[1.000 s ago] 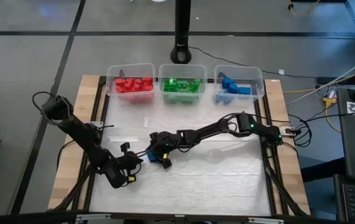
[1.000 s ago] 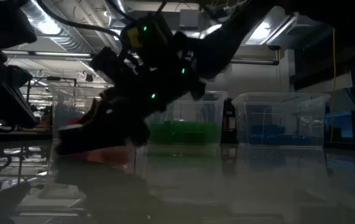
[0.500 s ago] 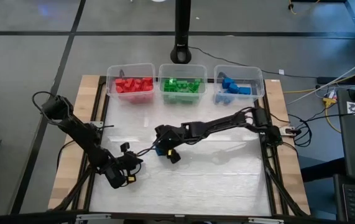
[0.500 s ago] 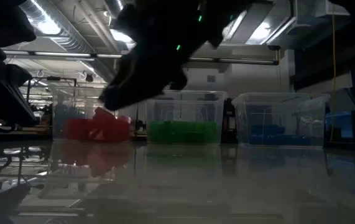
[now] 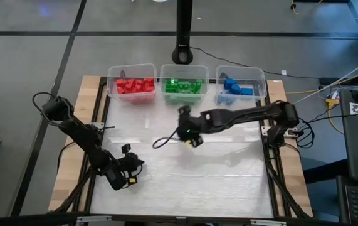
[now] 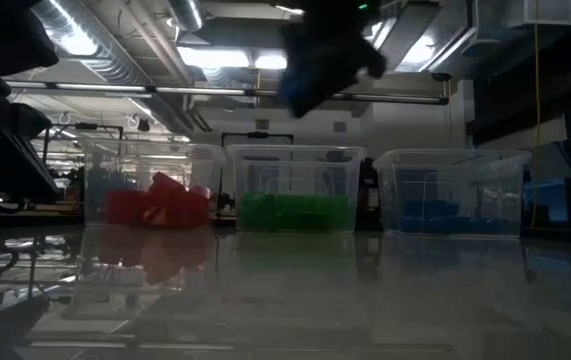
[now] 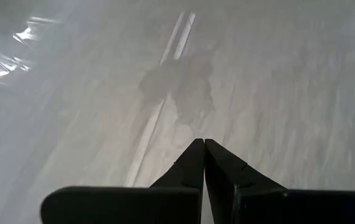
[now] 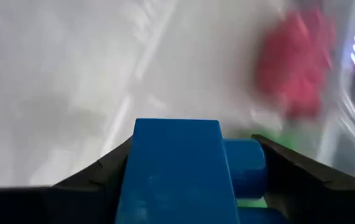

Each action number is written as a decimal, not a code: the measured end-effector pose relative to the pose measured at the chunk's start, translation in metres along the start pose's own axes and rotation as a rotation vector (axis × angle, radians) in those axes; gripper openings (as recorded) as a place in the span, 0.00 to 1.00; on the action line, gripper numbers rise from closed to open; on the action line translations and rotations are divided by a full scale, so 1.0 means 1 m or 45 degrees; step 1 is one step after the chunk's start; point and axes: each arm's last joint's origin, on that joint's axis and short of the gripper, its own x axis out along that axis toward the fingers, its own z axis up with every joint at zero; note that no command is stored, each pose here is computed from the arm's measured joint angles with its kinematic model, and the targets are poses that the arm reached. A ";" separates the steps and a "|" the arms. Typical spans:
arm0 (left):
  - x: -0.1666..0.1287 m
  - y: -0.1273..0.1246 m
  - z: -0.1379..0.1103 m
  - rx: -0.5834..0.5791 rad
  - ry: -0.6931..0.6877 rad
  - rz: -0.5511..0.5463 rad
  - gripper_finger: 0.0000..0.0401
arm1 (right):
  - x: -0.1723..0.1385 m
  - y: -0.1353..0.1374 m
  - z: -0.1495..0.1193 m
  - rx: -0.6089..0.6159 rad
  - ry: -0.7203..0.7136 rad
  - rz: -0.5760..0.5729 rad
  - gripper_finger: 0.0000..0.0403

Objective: Sort blocks
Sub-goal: Put the blue game piece into the right transparent bin, then return to Home Position

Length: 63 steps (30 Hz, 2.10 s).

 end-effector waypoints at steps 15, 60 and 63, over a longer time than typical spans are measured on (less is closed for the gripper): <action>0.000 0.000 0.000 0.010 -0.004 0.005 0.00 | -0.093 -0.060 -0.164 0.471 0.458 -0.492 0.66; 0.048 0.117 0.065 0.181 -0.465 -0.251 0.00 | -0.057 0.048 -0.150 0.395 -0.387 -0.050 0.32; 0.037 0.134 0.061 0.149 -0.529 -0.196 0.00 | -0.059 0.055 -0.155 0.389 -0.418 -0.055 0.19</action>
